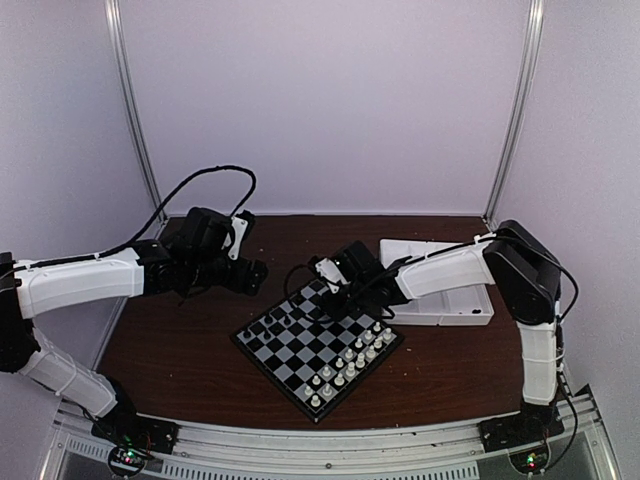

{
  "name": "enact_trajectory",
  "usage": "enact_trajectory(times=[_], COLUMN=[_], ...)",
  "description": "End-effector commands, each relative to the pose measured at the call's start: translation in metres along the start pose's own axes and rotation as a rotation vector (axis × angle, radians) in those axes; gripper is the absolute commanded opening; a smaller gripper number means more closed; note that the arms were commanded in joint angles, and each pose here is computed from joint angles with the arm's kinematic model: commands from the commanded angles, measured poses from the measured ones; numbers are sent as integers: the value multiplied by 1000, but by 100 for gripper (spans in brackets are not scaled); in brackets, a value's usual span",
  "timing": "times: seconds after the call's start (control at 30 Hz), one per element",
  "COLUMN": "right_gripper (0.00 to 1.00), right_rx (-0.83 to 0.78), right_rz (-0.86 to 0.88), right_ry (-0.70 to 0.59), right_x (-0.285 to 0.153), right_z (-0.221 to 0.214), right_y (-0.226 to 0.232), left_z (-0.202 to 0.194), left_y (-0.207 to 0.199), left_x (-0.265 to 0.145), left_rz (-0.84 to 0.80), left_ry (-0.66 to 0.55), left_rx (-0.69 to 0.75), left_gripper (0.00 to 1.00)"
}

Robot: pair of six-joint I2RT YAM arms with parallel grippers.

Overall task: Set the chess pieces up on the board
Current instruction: Pick up the chess piece from the chessboard.

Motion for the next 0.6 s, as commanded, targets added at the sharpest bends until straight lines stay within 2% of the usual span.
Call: enact_trajectory(times=[0.0,0.13,0.33,0.57], right_gripper=[13,7,4,4], right_rx=[4,-2,-4,23], right_rz=[-44,-50,-3,12], right_ry=[-6,-20,-8,197], right_x=[-5,-15,-41,-65], right_z=[3,7,14,-9], right_y=[-9,-9,1,6], left_z=[14,16,16,12], left_y=[6,6,6,6], left_x=[-3,-2,-1,-1], left_rz=[16,15,14,19], left_ry=[-39,-42,-40,-37], left_rx=[-6,-5,-2,-4], left_gripper=[94,94,94,94])
Point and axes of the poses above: each gripper's point midway between its finger pads, its own x axis out along the fingers, its own y axis along the line the jaws close on, z = x × y, the point moved 2 cm from there along -x, back along the fingers, and after that the axes turned 13 degrees about x, right-handed, at the moved point
